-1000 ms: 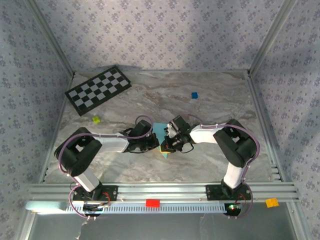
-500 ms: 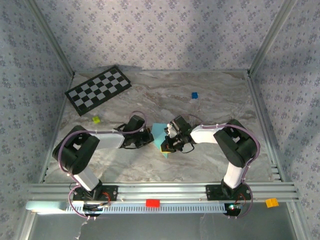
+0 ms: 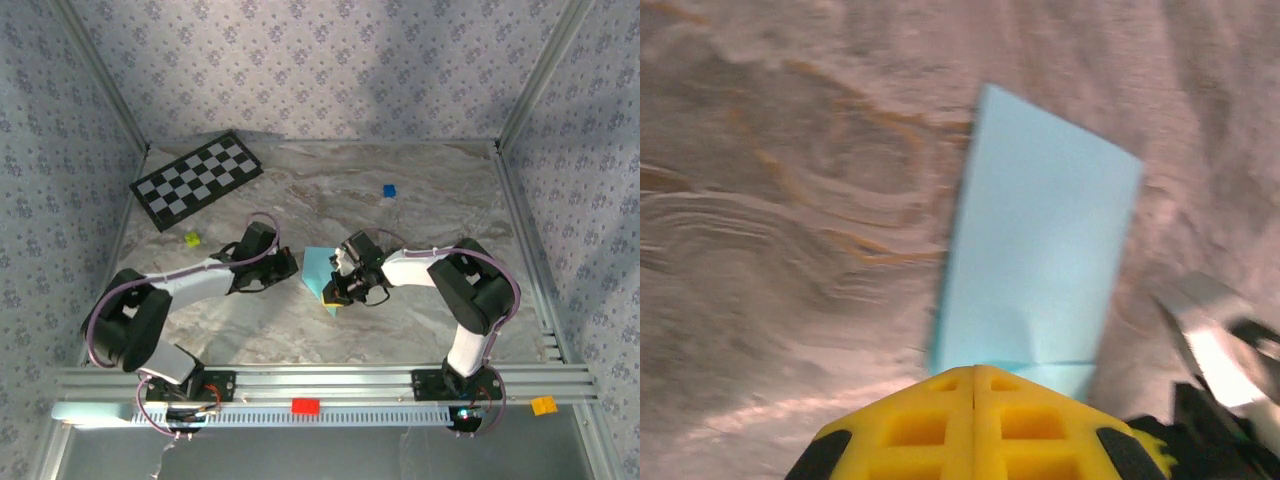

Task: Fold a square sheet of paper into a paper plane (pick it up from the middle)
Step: Third fold the triangle at the center of the table.

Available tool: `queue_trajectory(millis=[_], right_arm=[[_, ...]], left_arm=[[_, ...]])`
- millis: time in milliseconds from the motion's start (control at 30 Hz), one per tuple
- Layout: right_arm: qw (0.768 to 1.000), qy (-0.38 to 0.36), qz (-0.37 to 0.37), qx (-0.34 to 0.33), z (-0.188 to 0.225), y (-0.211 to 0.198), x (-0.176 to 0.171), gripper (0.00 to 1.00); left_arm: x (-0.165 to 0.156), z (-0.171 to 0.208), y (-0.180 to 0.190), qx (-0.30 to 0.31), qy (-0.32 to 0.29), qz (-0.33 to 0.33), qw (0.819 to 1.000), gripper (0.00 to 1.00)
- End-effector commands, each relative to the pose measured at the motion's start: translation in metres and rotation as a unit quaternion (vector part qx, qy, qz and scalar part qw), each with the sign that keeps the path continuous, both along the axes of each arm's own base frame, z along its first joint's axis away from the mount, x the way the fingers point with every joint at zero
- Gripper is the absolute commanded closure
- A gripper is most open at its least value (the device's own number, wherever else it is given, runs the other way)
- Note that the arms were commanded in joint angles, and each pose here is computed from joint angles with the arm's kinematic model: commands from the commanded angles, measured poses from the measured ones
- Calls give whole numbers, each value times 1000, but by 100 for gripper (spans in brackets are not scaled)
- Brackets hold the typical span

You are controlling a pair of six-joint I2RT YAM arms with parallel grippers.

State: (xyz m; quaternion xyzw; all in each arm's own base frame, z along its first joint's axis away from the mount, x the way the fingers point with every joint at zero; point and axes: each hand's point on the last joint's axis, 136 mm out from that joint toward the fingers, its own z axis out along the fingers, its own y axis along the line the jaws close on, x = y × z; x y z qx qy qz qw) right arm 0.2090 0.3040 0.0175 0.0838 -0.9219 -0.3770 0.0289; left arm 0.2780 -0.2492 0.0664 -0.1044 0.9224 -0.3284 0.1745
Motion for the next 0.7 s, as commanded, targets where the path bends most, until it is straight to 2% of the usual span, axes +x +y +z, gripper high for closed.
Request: queue_trajectory(millis=[0,167,400,667], right_arm=[[997,46,-2,-62,-26,-25,-21,100],[998,32,9,-58,-24,-24,-19,100],[999,16,12,-34,-7,-14,-11,100],[999,-18,31,24,32,23,10,99]], left_arm=[[-6,14,-25,-21,-21,-41,999,95],[-16,-12,-43,-15,9,-62,998,97],[-27,-61,-21,47,64,-36,996,100],[-38,-70,-10,54,75,-31,995,100]])
